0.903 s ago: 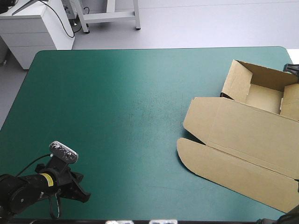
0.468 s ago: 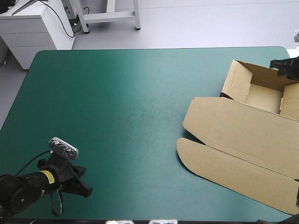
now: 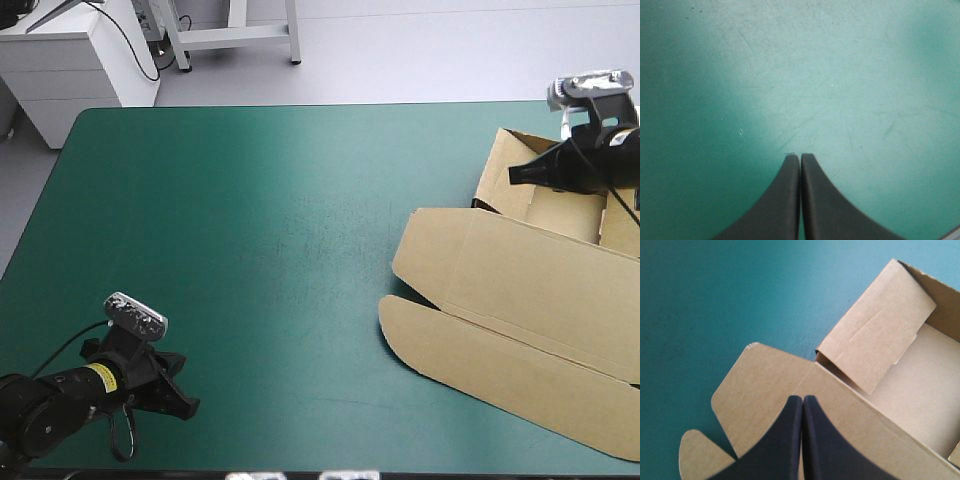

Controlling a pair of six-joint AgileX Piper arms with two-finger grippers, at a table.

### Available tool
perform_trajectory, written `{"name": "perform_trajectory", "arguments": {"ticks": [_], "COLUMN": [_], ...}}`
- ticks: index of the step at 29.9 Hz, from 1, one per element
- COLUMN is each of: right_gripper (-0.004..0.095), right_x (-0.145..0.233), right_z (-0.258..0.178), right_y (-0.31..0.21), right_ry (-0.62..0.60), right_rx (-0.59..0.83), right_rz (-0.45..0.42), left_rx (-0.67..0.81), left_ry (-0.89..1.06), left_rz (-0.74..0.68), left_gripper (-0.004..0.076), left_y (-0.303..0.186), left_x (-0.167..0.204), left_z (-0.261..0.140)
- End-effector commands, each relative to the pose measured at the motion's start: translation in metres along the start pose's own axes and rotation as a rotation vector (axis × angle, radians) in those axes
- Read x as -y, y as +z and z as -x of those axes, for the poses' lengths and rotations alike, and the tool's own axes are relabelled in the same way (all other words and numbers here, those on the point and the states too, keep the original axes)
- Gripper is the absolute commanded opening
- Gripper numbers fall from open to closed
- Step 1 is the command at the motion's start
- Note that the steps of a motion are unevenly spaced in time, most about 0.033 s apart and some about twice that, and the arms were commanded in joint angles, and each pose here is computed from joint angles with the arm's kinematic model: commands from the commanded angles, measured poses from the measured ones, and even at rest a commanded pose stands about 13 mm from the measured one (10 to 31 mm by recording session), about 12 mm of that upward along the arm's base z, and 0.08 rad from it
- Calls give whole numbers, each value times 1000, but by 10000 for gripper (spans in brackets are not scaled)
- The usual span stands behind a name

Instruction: Fold the box

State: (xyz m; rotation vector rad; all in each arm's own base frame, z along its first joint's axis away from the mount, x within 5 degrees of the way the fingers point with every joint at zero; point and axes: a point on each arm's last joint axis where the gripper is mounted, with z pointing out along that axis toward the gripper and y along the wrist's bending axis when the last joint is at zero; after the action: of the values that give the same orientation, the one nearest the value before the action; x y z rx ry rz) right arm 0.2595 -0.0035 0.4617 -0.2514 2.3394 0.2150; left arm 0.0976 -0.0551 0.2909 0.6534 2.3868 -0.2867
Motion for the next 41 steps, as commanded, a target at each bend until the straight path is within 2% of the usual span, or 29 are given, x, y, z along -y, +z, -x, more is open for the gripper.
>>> {"name": "perform_trajectory", "arguments": {"ticks": [1, 8, 13, 17, 27, 33, 41], "right_gripper": [-16, -16, -17, -18, -18, -18, -18], "right_x": [-14, -24, -32, -38, -53, -61, -65], "right_z": [-18, -80, -130, -164, -222, -249, -278], "right_y": [-19, -13, -9, -10, -21, -26, -20], "right_ry": [-23, -10, 2, -57, -96, -114, -121], "right_rx": [18, -1, -14, 21, 125, 186, 168], "right_rz": [-3, -11, -10, -28, -54, -62, -49], "left_rx": [52, -31, -35, -34, -36, -79, -46], "left_ry": [-3, 34, 30, 26, 27, -10, -17], "left_rz": [-5, -18, -44, -57, -54, -94, -104], "left_gripper": [-8, -8, -8, -8, -8, -8, -8], "left_y": [-6, -6, -6, -6, -5, 7, 5], "left_x": [1, 2, 4, 6, 5, 9, 11], "left_z": [8, 1, 0, 0, -1, -19, -33]}}
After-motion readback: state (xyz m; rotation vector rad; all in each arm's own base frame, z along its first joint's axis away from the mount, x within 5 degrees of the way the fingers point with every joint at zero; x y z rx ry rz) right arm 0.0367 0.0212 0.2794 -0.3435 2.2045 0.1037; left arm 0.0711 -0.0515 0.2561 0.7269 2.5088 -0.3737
